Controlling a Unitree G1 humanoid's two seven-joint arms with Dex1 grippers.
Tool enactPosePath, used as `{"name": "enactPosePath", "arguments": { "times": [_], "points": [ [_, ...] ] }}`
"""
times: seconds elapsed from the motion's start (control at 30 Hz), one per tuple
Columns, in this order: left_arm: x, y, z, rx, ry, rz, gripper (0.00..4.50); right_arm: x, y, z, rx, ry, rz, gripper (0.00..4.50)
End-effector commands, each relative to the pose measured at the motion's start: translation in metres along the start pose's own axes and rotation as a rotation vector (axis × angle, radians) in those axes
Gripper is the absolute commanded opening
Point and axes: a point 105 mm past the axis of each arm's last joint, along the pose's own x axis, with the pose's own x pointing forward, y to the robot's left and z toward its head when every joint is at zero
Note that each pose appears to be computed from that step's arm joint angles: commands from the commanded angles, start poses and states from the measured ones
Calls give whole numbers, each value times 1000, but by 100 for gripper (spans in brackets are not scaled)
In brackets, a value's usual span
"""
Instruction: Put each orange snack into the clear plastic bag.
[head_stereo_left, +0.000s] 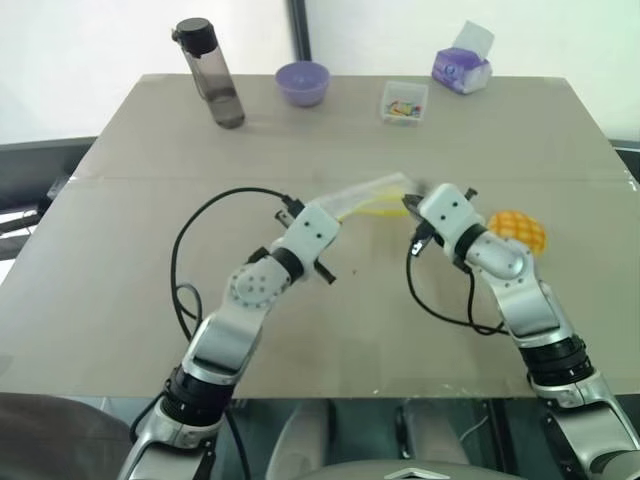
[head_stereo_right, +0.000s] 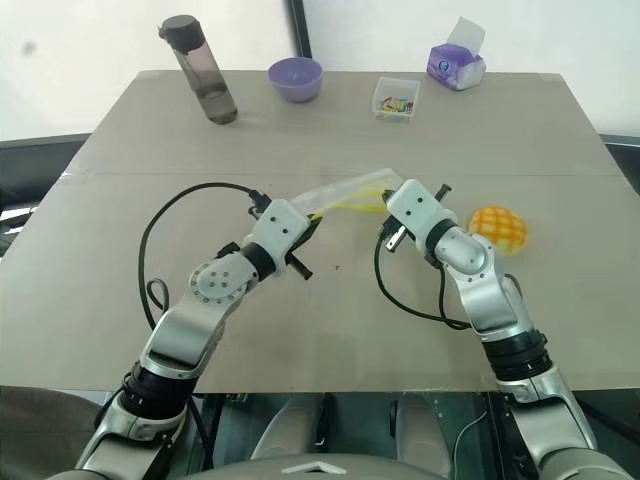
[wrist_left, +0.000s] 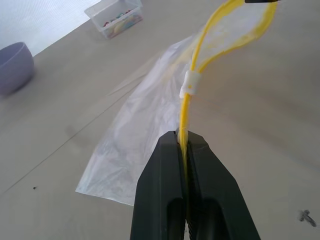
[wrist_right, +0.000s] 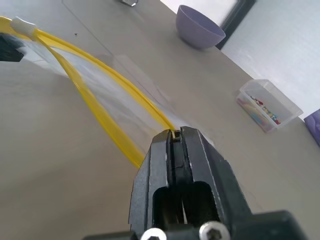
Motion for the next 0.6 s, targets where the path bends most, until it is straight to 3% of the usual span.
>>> {"name": "enactPosePath", "arguments": {
  "times": [0.03, 0.17, 0.37, 0.6],
  "points": [
    [-1, 3, 15, 31, -56, 10, 0, -1, -1, 11, -32, -43, -13, 7],
    [-1, 3, 17, 27, -60, 12, 0, 0, 2, 10, -41, -47, -9, 7],
    [0, 6, 8, -27, -20, 48, 0, -6, -5, 31, -4, -194, -61, 7],
    [1, 6, 12, -27, -35, 45, 0, -10, -7, 21, -58, -173, -50, 7]
  ]
}}
